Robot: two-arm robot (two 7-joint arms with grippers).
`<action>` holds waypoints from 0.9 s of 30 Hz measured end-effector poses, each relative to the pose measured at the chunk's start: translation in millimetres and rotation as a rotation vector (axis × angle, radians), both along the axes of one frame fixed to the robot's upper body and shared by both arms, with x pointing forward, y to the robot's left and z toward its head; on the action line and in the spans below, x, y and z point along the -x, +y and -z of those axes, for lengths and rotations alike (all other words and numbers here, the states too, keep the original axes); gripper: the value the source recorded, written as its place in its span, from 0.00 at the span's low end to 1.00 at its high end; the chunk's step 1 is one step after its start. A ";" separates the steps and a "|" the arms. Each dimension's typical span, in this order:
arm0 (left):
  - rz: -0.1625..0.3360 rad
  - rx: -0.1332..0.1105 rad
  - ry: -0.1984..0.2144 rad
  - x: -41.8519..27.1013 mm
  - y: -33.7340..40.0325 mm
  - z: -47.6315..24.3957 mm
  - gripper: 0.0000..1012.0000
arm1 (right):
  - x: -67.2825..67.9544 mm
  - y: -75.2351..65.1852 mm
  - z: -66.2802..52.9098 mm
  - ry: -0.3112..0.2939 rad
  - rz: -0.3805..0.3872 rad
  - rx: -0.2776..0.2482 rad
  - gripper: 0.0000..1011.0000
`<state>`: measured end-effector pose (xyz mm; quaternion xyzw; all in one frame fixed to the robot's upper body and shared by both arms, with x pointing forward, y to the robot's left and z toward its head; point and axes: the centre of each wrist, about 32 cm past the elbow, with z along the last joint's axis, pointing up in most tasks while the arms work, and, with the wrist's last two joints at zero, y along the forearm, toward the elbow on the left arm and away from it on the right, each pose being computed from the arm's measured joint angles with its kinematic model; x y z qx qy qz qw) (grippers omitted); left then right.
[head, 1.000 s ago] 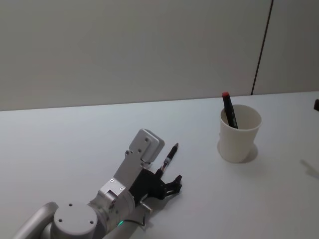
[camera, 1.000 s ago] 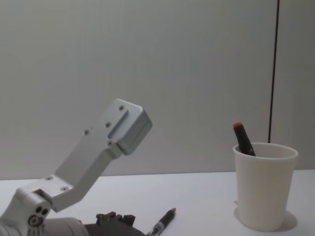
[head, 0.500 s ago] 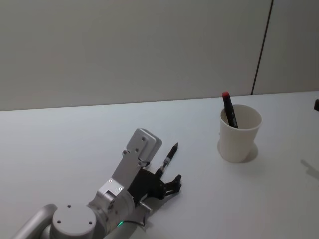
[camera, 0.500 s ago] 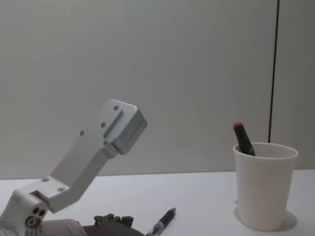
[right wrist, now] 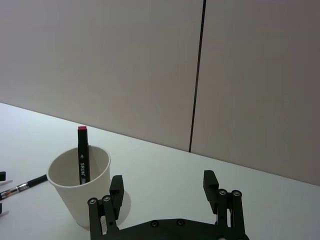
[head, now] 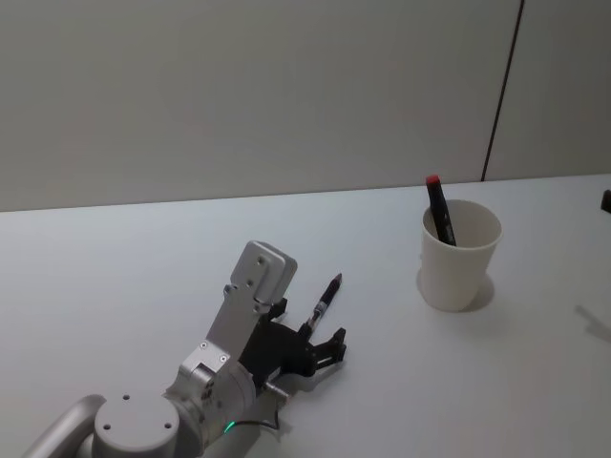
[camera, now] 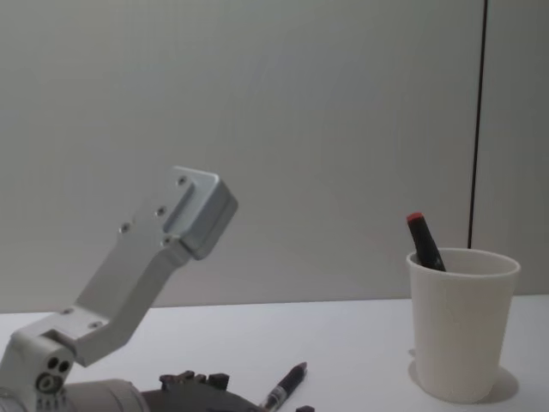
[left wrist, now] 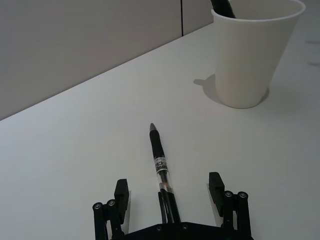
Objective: Place the pen into the pen holder.
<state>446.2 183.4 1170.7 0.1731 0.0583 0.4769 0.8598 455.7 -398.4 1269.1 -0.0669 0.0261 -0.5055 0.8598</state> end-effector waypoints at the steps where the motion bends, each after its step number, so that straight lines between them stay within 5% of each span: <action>1: -0.001 0.002 0.000 0.0 0.0 0.1 0.99 | 0.0 0.0 0.0 0.000 0.000 0.000 0.99; 15: -0.008 0.020 0.001 0.3 0.4 0.3 0.99 | 0.0 0.0 0.0 0.000 0.000 0.000 0.99; 27: 0.007 0.000 0.027 1.0 0.1 0.1 0.99 | 0.0 0.0 0.0 0.000 0.000 0.000 0.99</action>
